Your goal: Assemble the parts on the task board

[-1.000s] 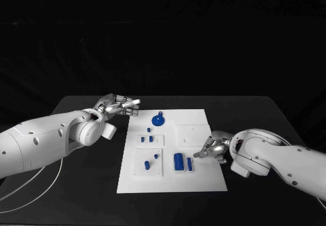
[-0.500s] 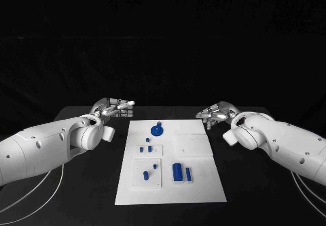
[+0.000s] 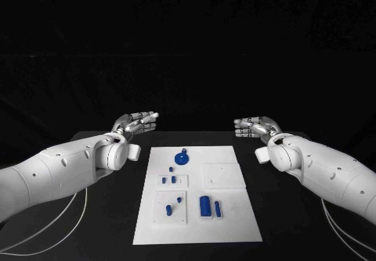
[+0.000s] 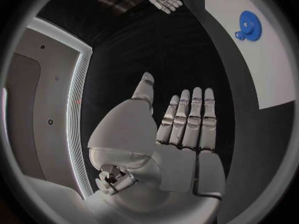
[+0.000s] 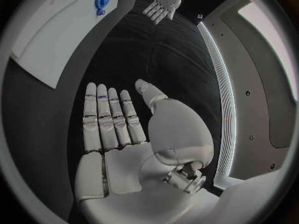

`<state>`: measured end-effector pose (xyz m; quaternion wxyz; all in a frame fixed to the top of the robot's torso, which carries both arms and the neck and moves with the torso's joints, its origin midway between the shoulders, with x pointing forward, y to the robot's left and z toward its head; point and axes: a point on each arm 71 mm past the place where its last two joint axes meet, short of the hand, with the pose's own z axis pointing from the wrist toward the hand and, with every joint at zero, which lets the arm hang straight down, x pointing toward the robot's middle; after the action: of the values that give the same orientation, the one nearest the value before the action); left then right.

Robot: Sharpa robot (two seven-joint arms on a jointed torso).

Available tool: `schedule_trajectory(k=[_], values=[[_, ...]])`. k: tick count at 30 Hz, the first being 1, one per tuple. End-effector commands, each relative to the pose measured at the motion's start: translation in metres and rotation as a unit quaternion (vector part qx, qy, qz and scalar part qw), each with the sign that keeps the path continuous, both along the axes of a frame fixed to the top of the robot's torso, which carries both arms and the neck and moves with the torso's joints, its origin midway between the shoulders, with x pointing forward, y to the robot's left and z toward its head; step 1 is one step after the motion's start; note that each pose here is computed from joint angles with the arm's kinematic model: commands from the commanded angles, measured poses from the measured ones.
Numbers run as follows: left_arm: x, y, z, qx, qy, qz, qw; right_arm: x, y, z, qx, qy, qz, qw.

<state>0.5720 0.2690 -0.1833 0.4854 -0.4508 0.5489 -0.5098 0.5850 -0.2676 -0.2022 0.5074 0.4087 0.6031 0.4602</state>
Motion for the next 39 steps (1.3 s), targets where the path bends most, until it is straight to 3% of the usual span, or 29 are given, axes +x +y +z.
schedule_trajectory(k=[1, 7, 11, 16, 22, 25, 29, 39], values=[[-0.0024, -0.001, -0.0015, 0.0, -0.001, 0.001, 1.0, -0.001, 0.001, 0.001, -0.002, -0.002, -0.001, 1.0], [-0.0182, -0.016, -0.0134, -0.009, 0.0, 0.009, 1.0, -0.012, 0.013, 0.002, 0.021, -0.02, -0.004, 1.0], [-0.0399, -0.033, -0.0254, -0.019, 0.0, 0.019, 1.0, -0.028, 0.028, 0.001, 0.05, -0.036, -0.01, 0.998], [-0.0745, -0.057, -0.0368, -0.032, 0.0, 0.036, 0.999, -0.059, 0.049, -0.005, 0.088, -0.044, -0.026, 0.995], [-0.1018, -0.072, -0.0405, -0.04, -0.001, 0.049, 0.998, -0.097, 0.066, -0.015, 0.116, -0.035, -0.048, 0.991], [-0.1081, -0.075, -0.0409, -0.041, -0.001, 0.052, 0.998, -0.109, 0.071, -0.018, 0.121, -0.028, -0.056, 0.991], [-0.1103, -0.077, -0.0409, -0.042, -0.001, 0.053, 0.998, -0.121, 0.074, -0.021, 0.125, -0.022, -0.064, 0.99], [-0.1103, -0.077, -0.0409, -0.042, -0.001, 0.053, 0.998, -0.123, 0.075, -0.022, 0.126, -0.02, -0.065, 0.99]])
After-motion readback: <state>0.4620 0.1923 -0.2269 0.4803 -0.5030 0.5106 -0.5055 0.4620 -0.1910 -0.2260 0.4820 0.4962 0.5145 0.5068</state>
